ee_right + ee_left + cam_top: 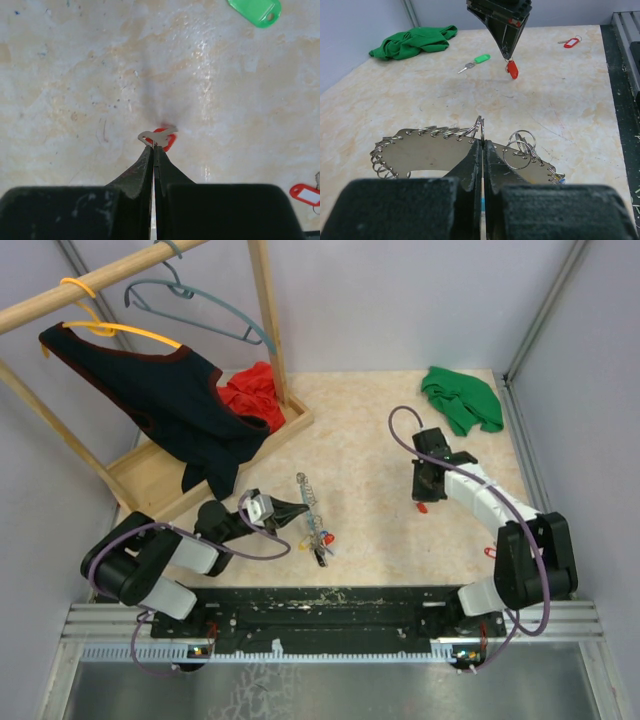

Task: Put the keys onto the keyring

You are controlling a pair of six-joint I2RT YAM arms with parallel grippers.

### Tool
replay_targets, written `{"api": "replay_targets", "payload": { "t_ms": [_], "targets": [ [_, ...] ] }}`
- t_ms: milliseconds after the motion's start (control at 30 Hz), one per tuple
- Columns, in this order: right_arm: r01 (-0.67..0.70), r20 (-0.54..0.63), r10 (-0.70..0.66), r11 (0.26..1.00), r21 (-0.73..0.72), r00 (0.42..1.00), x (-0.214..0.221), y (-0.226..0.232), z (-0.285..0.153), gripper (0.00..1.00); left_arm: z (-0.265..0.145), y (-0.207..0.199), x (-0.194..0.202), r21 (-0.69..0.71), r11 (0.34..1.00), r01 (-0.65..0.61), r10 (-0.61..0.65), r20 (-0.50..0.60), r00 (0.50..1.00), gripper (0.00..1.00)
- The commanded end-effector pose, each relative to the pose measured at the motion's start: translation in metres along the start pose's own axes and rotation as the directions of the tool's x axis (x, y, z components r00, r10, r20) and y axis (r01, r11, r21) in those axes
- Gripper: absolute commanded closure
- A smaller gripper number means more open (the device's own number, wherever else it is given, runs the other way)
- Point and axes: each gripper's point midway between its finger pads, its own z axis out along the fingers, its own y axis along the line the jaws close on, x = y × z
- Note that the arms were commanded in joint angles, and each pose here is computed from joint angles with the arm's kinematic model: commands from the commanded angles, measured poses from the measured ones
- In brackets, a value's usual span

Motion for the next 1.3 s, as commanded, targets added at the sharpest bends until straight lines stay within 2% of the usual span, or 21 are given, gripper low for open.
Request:
{"api": "replay_targets", "payload": {
  "t_ms": [0,167,333,633,900,1067,1167,1267],
  "targets": [
    [0.073,-0.047,-0.074,0.997,-0.015,0.996,0.006,0.008,-0.041,1.0,-0.002,-0.005,-0.024,0.026,0.996,-0.087,0.085,0.084,0.993,1.0],
    [0.16,-0.114,-0.164,0.986,-0.037,0.98,0.023,0.015,-0.058,1.0,-0.003,-0.008,-0.028,0.032,0.995,-0.099,0.095,0.101,0.99,1.0],
    [0.268,-0.23,-0.268,0.963,-0.03,0.936,0.042,0.021,-0.054,1.0,-0.002,-0.009,-0.027,0.046,0.995,-0.094,0.089,0.09,0.992,1.0],
    [0.425,-0.308,-0.423,0.903,-0.062,0.852,0.037,0.067,-0.011,1.0,-0.001,-0.011,-0.025,0.063,0.994,-0.086,0.08,0.083,0.993,1.0],
    [0.498,-0.316,-0.488,0.866,-0.057,0.814,0.015,0.099,0.027,0.99,0.001,-0.012,-0.023,0.076,0.994,-0.074,0.068,0.079,0.994,1.0],
    [0.515,-0.261,-0.507,0.856,-0.044,0.821,0.0,0.11,0.022,0.88,0.001,-0.011,-0.023,0.072,0.995,-0.072,0.066,0.08,0.995,1.0],
    [0.511,-0.193,-0.512,0.858,-0.059,0.837,-0.005,0.117,0.01,0.76,0.0,-0.011,-0.024,0.069,0.995,-0.072,0.066,0.085,0.994,1.0],
    [0.488,-0.103,-0.497,0.867,-0.107,0.861,-0.008,0.126,-0.002,0.59,0.0,-0.01,-0.026,0.063,0.995,-0.073,0.067,0.088,0.994,1.0]
  ]
}}
